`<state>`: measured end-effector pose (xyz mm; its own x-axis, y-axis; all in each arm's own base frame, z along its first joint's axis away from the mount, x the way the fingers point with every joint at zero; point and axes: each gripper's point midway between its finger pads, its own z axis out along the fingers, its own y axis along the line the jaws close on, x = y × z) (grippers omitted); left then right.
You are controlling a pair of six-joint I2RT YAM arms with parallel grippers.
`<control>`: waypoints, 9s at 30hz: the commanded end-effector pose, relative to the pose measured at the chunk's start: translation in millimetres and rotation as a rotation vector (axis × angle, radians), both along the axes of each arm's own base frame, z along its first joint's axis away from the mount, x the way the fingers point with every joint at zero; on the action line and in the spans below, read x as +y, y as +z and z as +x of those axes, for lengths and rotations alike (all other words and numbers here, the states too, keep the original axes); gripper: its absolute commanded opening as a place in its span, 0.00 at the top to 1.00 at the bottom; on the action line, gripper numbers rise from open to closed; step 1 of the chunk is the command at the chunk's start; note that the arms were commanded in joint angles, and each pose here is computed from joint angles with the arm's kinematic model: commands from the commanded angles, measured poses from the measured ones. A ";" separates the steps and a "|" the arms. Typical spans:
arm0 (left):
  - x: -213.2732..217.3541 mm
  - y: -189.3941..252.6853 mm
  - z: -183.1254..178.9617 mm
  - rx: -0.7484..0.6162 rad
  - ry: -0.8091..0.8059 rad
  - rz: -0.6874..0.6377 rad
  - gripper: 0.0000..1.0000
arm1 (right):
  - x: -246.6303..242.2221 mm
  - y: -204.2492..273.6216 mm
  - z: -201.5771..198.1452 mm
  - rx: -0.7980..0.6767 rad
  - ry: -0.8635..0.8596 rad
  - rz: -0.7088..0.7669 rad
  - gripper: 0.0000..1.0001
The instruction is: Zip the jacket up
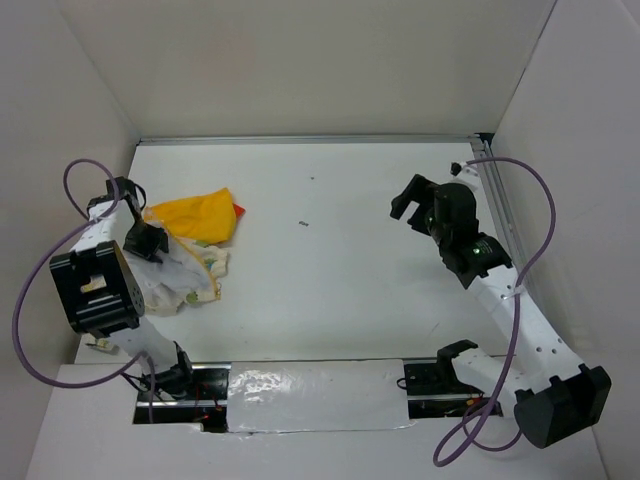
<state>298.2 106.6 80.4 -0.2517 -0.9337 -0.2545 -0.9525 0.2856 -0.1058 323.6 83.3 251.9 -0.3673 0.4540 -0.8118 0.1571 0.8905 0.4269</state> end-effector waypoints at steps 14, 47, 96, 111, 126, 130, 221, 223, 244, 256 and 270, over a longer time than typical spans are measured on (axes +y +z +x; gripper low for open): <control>-273.3 115.2 20.0 -0.773 -1.202 -0.305 1.00 | 0.0 5.1 -20.1 -0.072 0.042 0.076 0.00; -148.8 44.1 161.2 -0.246 -0.897 0.150 0.01 | 130.0 -89.1 73.5 0.296 0.226 0.020 0.00; -231.5 441.1 -100.1 -1.437 -0.964 0.186 1.00 | 104.1 287.7 -128.1 -0.466 0.138 -0.209 1.00; -294.8 198.9 31.2 -0.518 -0.826 0.146 1.00 | 87.8 137.5 67.7 -0.083 -0.026 -0.254 1.00; -316.4 116.7 114.8 -0.351 -0.946 -0.034 0.01 | 78.8 11.1 121.3 0.183 0.097 -0.089 0.00; -274.2 75.0 55.9 -0.273 -0.921 -0.079 0.01 | 67.9 -47.6 50.9 0.265 0.090 -0.007 0.00; -343.6 15.8 -33.9 -0.306 -1.262 -0.484 0.17 | 226.0 -64.1 113.9 0.267 0.379 -0.263 0.03; -351.9 10.5 -31.6 -0.317 -1.287 -0.519 0.20 | 238.5 -104.7 130.0 0.335 0.369 -0.315 0.06; -303.9 -27.0 -56.6 -0.195 -1.128 -0.430 1.00 | 200.7 -30.4 115.7 0.173 0.541 0.087 1.00; -259.4 -20.4 -69.3 -0.225 -0.978 -0.390 1.00 | 106.6 -110.0 82.0 0.328 0.464 0.111 0.40; -260.4 35.2 -91.7 -0.225 -0.860 -0.317 0.01 | 135.1 -132.8 -83.5 0.530 0.408 0.072 0.00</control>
